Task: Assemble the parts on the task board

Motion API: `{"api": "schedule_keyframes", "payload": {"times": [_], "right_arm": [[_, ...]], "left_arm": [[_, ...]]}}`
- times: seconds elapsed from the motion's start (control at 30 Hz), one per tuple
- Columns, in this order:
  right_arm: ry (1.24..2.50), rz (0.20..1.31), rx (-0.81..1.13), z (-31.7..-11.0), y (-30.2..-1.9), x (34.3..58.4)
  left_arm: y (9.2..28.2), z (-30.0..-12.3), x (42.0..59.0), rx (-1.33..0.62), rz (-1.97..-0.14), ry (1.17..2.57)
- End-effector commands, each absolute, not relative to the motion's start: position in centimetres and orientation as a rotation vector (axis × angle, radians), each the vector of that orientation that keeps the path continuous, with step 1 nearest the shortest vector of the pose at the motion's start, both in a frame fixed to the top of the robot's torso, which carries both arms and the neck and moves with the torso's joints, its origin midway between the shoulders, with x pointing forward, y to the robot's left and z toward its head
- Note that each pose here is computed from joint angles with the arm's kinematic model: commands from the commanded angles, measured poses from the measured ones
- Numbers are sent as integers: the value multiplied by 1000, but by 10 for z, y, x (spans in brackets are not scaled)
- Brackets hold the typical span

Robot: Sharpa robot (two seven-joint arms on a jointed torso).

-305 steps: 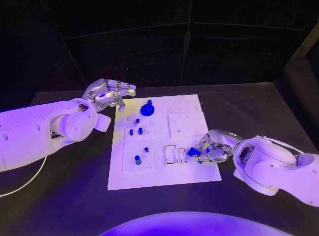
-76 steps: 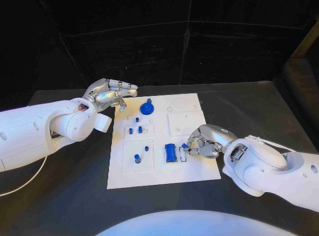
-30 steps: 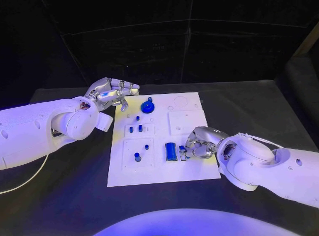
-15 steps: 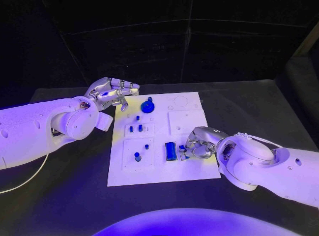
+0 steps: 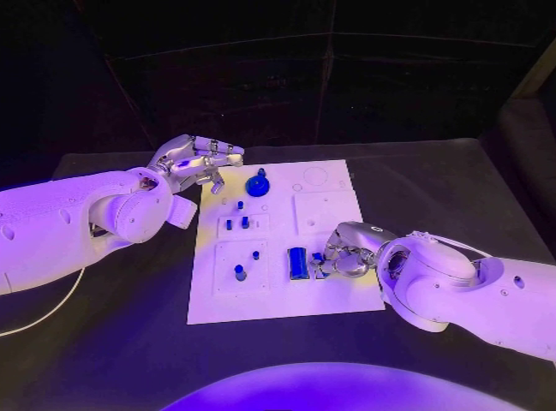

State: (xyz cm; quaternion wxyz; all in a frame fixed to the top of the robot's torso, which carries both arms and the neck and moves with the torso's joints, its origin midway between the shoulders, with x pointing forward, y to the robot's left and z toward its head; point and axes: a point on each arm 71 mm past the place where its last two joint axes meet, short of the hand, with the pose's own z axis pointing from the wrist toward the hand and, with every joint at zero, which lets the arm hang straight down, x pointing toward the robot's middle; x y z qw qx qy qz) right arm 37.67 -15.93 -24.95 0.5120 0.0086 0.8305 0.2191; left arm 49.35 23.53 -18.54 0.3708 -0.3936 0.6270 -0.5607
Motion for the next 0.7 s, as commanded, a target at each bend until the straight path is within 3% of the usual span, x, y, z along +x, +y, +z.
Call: {"api": "schedule_keyframes", "payload": {"times": [0.03,0.7], "right_arm": [[1997,528,14,-249,-158,376],[1966,519,3,-246,-163,376]], "left_arm": [[233,-185,493,-1008,-1457,1624],[233,-185,493,-1009,-1456,1627]]}}
